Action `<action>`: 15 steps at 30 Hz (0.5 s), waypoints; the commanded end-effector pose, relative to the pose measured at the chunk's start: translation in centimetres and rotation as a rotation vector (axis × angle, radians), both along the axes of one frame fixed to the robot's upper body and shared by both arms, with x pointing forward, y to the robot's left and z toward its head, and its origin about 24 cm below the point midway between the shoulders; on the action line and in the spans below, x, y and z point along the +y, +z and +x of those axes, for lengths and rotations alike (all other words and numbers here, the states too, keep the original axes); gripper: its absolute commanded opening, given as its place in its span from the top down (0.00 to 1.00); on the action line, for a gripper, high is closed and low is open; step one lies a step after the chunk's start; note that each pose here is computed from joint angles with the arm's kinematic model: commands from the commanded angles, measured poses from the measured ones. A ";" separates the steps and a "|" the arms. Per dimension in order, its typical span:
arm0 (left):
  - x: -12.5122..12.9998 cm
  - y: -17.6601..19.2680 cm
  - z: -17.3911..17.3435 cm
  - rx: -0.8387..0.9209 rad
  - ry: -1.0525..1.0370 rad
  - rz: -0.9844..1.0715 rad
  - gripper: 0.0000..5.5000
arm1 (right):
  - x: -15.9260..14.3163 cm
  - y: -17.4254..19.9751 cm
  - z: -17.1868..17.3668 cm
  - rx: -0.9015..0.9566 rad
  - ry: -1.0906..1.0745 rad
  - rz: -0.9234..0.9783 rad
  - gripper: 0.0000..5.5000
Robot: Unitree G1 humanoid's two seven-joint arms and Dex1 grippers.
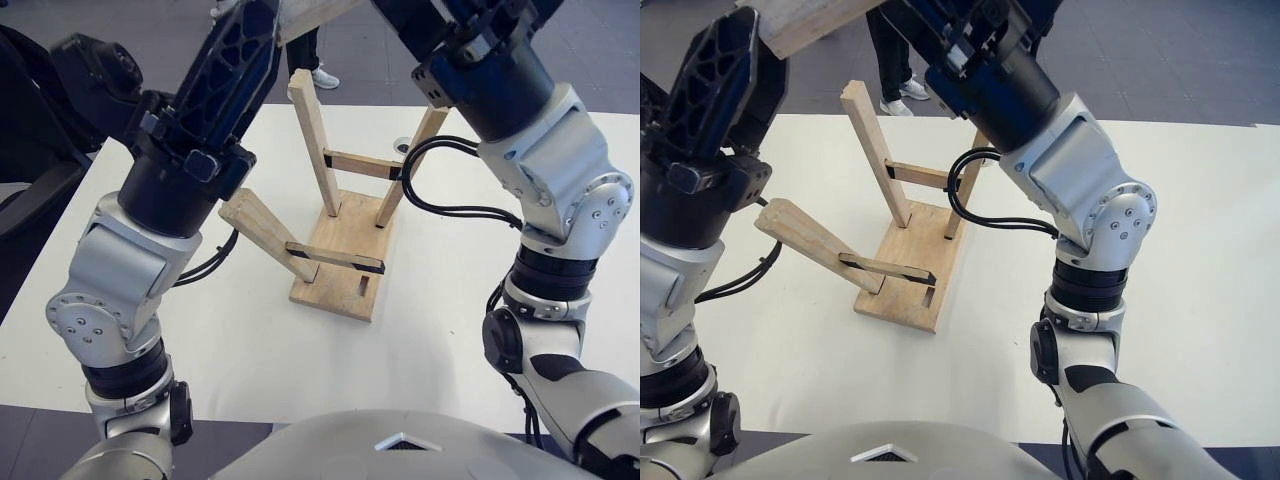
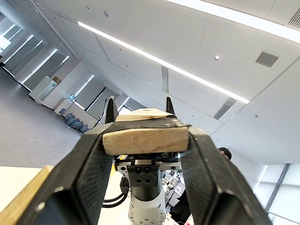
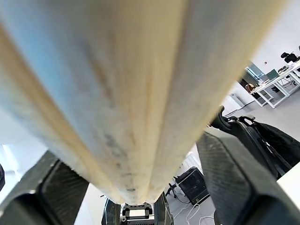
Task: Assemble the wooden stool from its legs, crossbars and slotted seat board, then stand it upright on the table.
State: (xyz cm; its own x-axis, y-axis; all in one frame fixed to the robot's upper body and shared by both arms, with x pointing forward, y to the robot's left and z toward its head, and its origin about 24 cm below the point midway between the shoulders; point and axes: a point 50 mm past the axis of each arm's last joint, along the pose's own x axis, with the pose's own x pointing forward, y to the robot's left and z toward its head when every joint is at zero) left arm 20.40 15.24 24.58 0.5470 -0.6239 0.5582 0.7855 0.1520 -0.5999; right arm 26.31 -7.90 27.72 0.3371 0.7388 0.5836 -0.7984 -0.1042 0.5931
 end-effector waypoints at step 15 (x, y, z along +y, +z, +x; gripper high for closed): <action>-0.1 0.3 -0.2 -0.097 -0.049 0.101 0.44 | -1.5 0.0 -1.2 -0.045 0.076 -0.021 0.63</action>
State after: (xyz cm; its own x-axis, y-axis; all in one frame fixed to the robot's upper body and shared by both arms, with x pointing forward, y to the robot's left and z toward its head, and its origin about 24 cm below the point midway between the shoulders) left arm 20.27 15.36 24.64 0.4852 -0.6755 0.5552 0.8264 0.1467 -0.5437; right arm 25.26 -9.22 27.53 0.2661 0.7758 0.5721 -0.8114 -0.1402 0.5674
